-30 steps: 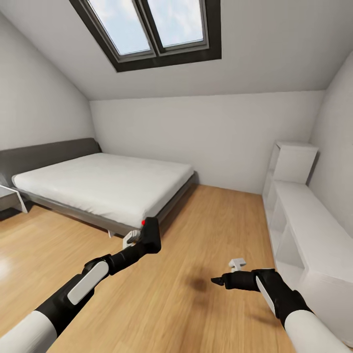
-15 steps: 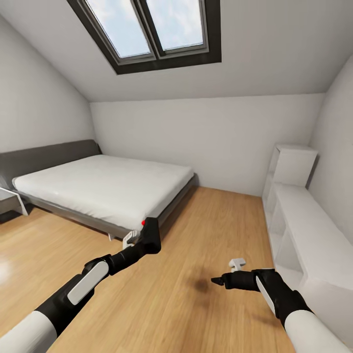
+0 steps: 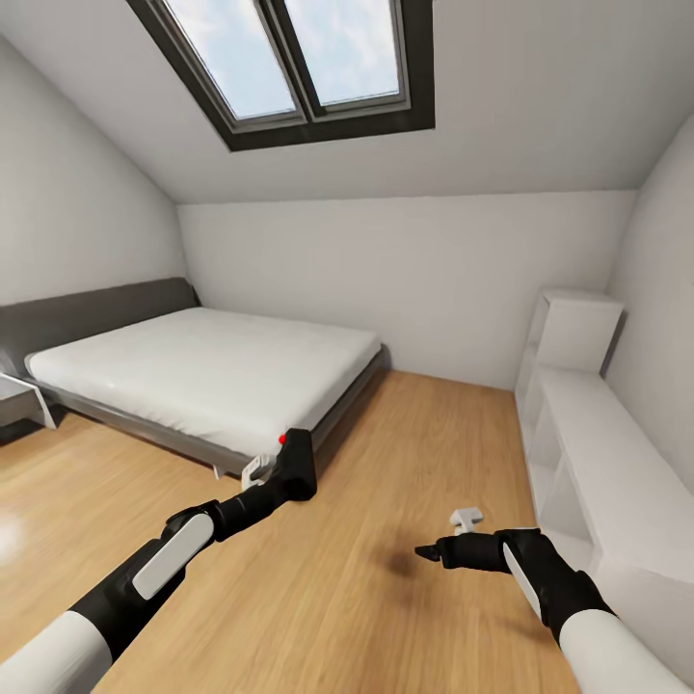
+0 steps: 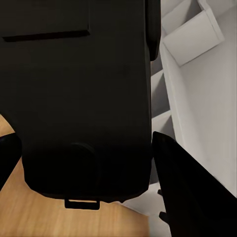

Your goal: Attach the digital camera to the camera tripod in the bedroom.

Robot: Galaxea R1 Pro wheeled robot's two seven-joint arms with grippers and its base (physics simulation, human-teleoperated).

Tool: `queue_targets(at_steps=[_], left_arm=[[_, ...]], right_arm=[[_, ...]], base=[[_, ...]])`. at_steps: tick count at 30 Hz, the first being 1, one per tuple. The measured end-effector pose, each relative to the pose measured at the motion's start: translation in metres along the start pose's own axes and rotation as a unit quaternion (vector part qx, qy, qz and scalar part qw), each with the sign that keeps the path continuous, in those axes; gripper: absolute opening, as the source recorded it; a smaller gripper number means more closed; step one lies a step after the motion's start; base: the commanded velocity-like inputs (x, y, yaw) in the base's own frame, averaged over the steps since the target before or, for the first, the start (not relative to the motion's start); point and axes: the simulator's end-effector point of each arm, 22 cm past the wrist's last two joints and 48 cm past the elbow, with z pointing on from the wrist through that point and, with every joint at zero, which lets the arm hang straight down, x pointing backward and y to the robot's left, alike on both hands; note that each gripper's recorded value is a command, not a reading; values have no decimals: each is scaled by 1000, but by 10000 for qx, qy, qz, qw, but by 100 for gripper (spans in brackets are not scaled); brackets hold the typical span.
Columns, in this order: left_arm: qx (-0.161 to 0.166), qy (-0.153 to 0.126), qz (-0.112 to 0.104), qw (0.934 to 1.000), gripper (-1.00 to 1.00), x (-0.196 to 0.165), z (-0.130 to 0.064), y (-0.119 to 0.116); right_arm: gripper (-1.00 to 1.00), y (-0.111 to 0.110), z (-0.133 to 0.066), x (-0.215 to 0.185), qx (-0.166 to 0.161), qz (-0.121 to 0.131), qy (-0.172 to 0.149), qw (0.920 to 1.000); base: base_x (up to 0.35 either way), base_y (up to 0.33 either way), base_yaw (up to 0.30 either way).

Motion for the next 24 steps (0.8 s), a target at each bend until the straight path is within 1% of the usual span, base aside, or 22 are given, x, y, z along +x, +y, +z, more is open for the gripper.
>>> queue_targets(at_steps=[15,20,21,23,24], left_arm=[[-70,2,-17,10000,-100,-22,-4,-20],[-367,33,-70,9993,-100,-23,0,-21],[-512,42,-77,9987,-100,-22,2,-18],[-694,44,-77,9976,-100,-23,2,-15],[-900,50,-82,9959,-100,-22,3,-10]], right_arm=[[100,9,-18,-24,4,7,6,10000],[100,12,-24,-32,5,7,7,10000],[100,12,-26,-34,5,7,7,10000],[100,13,-28,-37,5,7,7,10000],[100,14,-29,-39,5,7,8,10000]], base=[[0,0,0],[0,0,0],[0,0,0],[0,0,0],[0,0,0]])
